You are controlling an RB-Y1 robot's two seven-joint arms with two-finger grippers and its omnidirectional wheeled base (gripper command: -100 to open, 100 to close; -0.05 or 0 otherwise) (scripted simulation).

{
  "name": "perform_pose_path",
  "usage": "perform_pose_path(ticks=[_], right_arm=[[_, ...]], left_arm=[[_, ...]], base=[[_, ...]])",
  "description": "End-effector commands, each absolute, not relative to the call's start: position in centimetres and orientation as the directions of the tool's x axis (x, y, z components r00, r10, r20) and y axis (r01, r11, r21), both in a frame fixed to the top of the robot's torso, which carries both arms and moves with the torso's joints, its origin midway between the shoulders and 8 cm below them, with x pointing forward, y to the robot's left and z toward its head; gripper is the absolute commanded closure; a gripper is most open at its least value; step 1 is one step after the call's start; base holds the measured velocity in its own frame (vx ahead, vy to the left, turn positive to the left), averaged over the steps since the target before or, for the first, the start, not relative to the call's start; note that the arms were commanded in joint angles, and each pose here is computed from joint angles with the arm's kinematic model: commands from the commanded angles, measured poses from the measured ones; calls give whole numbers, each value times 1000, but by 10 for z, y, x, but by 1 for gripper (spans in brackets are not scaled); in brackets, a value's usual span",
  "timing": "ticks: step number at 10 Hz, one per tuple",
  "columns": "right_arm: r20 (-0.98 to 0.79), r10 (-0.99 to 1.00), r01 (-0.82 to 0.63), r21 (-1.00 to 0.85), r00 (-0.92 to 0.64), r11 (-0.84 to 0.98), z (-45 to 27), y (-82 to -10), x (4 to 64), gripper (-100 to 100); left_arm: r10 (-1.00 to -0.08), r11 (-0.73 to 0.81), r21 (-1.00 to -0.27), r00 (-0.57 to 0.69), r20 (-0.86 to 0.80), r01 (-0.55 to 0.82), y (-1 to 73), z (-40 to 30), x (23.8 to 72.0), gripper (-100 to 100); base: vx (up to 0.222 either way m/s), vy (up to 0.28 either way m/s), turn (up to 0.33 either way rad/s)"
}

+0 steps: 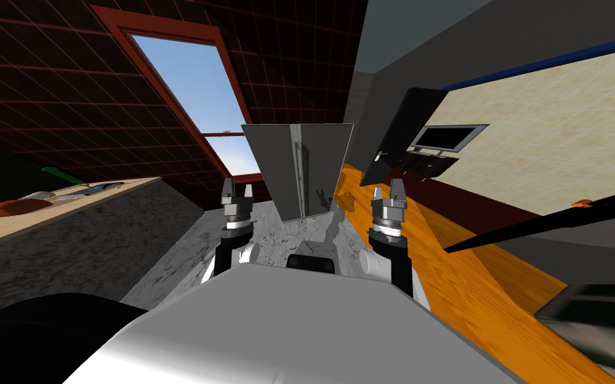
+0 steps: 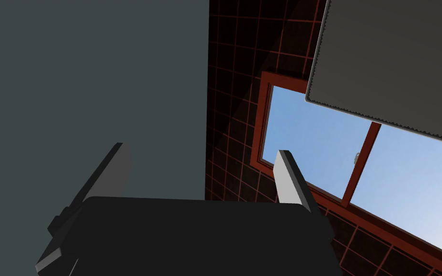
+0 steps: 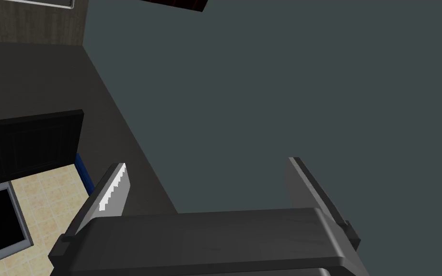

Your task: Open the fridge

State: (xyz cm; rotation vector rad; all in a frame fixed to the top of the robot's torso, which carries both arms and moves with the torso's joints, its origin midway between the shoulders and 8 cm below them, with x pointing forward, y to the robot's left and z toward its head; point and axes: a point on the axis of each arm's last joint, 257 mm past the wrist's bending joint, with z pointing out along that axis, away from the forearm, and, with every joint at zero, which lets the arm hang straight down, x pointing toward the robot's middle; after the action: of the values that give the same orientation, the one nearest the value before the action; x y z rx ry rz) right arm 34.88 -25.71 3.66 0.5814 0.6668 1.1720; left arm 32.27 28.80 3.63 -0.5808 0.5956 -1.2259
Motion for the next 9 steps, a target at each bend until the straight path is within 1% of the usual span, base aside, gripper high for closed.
perform_pose_path(ticks=[1, 9], right_arm=[[-168, 955, -633, 719, 243, 287, 37, -257, 349, 0], [-168, 955, -633, 719, 243, 287, 37, -257, 349, 0]], left_arm=[[-968, 236, -693, 229, -105, 681, 288, 36, 323, 0], [-968, 236, -693, 229, -105, 681, 288, 36, 323, 0]], base=[[0, 0, 0], [0, 0, 0]])
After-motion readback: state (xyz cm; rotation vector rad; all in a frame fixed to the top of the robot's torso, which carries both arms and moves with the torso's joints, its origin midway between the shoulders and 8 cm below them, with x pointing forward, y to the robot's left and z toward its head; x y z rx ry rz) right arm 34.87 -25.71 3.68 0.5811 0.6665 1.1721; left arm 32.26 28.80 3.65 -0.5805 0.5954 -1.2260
